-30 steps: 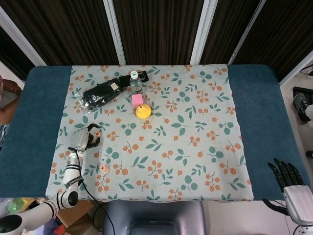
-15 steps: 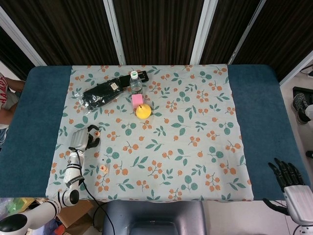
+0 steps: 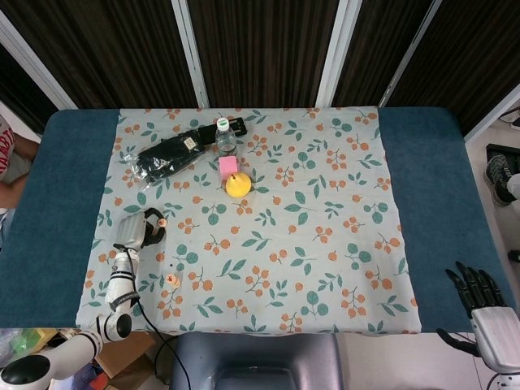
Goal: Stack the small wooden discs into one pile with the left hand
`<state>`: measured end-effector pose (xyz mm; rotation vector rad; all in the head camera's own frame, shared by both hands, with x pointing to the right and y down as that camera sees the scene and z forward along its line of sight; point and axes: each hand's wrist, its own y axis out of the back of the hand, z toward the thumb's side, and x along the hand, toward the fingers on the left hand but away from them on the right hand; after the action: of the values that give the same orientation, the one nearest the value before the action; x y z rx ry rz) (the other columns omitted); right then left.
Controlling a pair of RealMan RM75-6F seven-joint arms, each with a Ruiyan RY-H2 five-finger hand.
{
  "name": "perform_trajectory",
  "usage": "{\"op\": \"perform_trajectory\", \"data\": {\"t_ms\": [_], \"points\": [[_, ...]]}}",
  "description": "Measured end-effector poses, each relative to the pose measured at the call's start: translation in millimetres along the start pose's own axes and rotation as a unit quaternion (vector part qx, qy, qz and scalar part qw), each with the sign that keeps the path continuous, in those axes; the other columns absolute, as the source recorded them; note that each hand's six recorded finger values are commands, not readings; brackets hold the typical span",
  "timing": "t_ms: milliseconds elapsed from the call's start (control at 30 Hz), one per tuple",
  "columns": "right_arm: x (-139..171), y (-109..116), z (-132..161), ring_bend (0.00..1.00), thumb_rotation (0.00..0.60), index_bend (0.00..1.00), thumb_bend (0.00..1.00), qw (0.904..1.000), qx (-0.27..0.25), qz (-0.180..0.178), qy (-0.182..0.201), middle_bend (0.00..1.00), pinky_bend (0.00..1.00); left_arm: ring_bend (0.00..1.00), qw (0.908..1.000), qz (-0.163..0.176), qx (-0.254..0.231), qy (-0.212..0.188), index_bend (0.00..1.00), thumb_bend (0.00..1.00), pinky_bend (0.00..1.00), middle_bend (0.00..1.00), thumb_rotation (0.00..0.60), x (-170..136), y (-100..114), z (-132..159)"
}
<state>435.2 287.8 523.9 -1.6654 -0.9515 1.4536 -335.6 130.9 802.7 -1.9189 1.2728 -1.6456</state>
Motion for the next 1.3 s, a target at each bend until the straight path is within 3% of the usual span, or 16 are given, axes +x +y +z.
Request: {"op": "perform_trajectory", "data": {"t_ms": [500, 900, 1100, 1300], "points": [[-0.2, 0.2, -0.1, 0.00, 0.600, 0.00, 0.10, 1.0000, 0.000, 0.000, 0.000, 0.00, 0.00, 1.00, 1.0000, 0.004, 0.001, -0.004, 0.48, 0.39, 1.00, 1.00, 0.600, -1.1, -0.6, 3.0], [-0.1, -1.4, 1.7, 0.00, 0.600, 0.00, 0.10, 1.0000, 0.003, 0.001, 0.002, 0.00, 0.00, 1.00, 0.9986, 0.030, -0.023, -0.036, 0.52, 0.39, 1.00, 1.00, 0.600, -13.1, 20.3, 9.9], [-0.9, -3.2, 2.6, 0.00, 0.600, 0.00, 0.10, 1.0000, 0.006, 0.004, 0.004, 0.00, 0.00, 1.00, 0.9955, 0.022, -0.051, -0.076, 0.52, 0.39, 1.00, 1.00, 0.600, -37.8, 34.5, 19.4], [-1.6, -6.4, 6.8, 0.00, 0.600, 0.00, 0.10, 0.9998, 0.011, 0.009, 0.010, 0.00, 0.00, 1.00, 0.9886, -0.026, -0.074, -0.128, 0.52, 0.39, 1.00, 1.00, 0.600, -89.8, 43.9, 32.0]]}}
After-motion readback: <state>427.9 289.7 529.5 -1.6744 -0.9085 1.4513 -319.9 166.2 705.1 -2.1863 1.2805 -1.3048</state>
